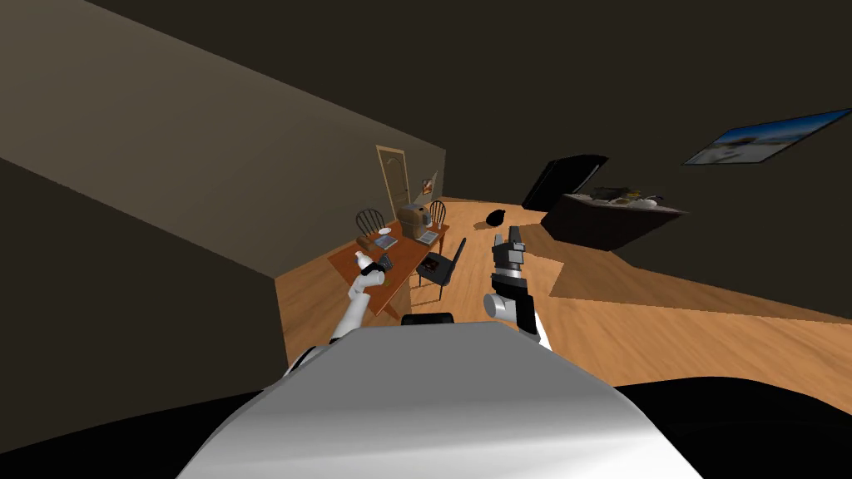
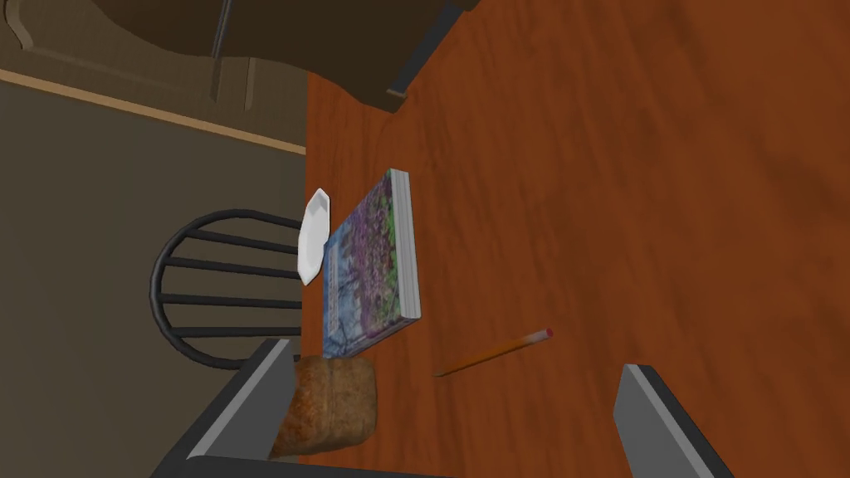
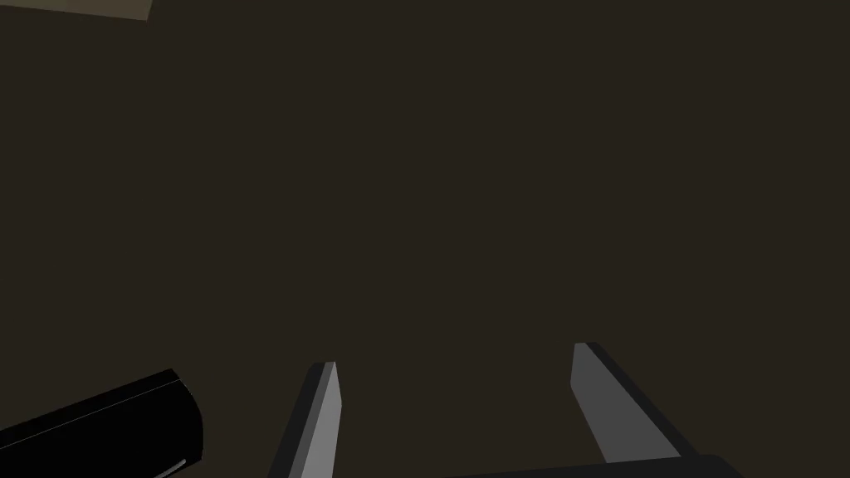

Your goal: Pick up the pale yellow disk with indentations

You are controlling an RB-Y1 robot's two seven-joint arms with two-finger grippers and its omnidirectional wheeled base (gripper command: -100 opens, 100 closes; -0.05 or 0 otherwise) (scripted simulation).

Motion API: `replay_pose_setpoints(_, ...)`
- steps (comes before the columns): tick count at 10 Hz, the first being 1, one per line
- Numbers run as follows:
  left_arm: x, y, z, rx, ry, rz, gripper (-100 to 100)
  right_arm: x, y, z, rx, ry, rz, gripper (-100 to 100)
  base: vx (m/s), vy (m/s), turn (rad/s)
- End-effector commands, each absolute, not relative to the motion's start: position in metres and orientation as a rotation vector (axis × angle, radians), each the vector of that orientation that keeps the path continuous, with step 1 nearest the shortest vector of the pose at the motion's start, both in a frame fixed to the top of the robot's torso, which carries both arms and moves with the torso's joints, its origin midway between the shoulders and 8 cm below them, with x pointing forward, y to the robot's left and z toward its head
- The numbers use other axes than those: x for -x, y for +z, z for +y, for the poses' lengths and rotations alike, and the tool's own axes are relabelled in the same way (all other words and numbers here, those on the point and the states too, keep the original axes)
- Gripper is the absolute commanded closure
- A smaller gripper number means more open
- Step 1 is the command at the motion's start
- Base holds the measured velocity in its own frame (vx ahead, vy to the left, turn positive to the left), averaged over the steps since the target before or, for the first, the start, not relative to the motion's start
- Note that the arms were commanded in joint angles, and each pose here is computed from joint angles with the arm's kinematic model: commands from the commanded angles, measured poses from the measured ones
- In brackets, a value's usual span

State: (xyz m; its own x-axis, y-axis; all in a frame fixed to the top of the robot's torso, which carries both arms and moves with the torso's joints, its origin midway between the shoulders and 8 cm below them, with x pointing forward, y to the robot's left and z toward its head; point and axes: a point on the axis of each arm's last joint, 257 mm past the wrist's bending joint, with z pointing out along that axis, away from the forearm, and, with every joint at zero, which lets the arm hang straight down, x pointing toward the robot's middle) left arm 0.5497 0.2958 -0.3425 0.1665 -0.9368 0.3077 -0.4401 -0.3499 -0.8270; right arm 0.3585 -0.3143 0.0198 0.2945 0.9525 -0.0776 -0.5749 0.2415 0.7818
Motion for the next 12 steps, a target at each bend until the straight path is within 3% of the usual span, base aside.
replay_pose_setpoints(1, -0.548, -0.358, 0.308, 1.941, -1.069, 1.316, -100, -0.359, 0.02, -0.314, -0.724, 1.144, 0.63, 0, -0.005, 0.03, -0.23)
replay_pose_setpoints(12, -0.491, -0.455, 0.363, 2.335, -0.671, 1.394, -100, -0.359, 0.02, -0.314, -0.724, 1.144, 0.63, 0, -0.005, 0.031, -0.186)
